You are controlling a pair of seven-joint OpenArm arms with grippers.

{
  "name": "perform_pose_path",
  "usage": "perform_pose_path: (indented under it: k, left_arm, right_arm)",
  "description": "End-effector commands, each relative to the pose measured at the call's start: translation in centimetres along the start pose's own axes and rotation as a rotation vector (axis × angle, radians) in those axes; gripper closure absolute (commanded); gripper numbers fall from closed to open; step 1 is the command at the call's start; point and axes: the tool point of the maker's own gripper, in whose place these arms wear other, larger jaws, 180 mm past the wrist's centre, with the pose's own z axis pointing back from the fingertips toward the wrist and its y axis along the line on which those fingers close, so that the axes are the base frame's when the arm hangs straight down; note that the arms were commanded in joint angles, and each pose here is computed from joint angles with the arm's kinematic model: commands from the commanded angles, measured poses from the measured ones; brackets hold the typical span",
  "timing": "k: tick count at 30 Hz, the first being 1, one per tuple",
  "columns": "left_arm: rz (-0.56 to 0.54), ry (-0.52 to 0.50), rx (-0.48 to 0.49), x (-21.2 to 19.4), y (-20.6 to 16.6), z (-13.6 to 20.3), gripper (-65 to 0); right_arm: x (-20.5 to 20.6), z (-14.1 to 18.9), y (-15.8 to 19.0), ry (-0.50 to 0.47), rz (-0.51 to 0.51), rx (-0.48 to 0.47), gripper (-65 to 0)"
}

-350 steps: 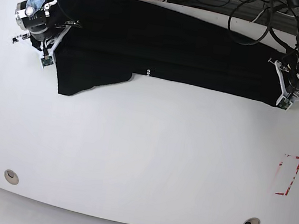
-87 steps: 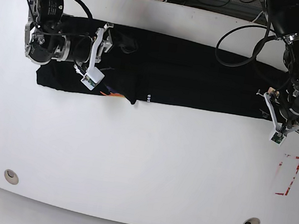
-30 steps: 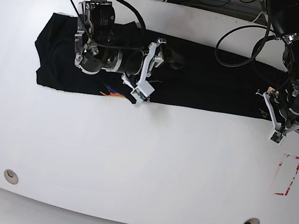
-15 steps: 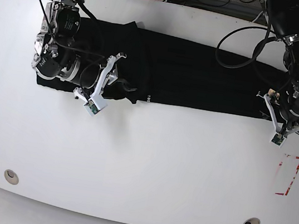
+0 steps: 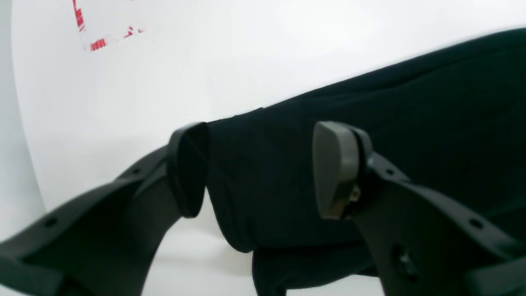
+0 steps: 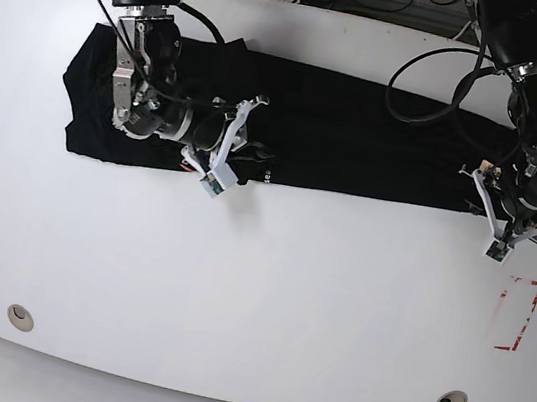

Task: Layout the t-shirt on the table in an organized manner, then fold the t-shirt properly
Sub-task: 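Fold the grasped side with the right gripper toward the shirt's middle, then release the folded side and raise the right gripper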

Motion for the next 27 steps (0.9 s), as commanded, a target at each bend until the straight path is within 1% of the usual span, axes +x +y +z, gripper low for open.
perform_pose_path:
  k: [1, 3, 8, 11, 15, 19, 21, 23, 27]
  left_arm:
    - [-0.019, -0.048, 0.013, 1.6, 0.4, 0.4, -37.2]
    - [-0.029, -0.049, 0.006, 1.7, 0.0, 0.3, -37.2]
    - [-0.033, -0.048, 0.003, 1.7, -0.1, 0.3, -37.2]
    - [-0.033, -0.048, 0.003, 1.7, -0.1, 0.3, -37.2]
    - [-0.035, -0.051, 0.004, 1.8, -0.1, 0.4, -37.2]
    - [-0.034, -0.053, 0.004, 1.9, -0.1, 0.3, -37.2]
    - [-0.034, -0.053, 0.004, 2.0, -0.1, 0.3, -37.2]
    - [-0.034, -0.053, 0.004, 2.0, -0.1, 0.3, -37.2]
    - [-0.032, -0.053, 0.007, 2.0, 0.1, 0.4, -37.2]
  right_arm:
    - [0.6, -0.6, -0.8, -0.026, -0.002, -0.002, -4.3]
    - [-0.4, -1.2, -1.4, -0.003, -0.021, -0.010, -4.3]
    - [-1.4, -2.0, -3.0, -0.006, -0.064, -0.036, -4.3]
    - [-0.8, -1.4, -3.2, -0.024, -0.062, -0.039, -4.3]
    - [2.1, 2.1, -3.7, -0.069, 0.015, -0.072, -4.3]
    - [3.6, 5.1, -3.7, -0.068, 0.084, -0.108, -4.1]
    - [4.5, 7.7, -4.7, -0.076, 0.121, -0.176, -4.1]
    - [4.6, 9.5, -5.7, -0.073, 0.130, -0.231, -4.1]
    - [2.7, 13.1, -8.2, -0.043, 0.084, -0.336, -4.1]
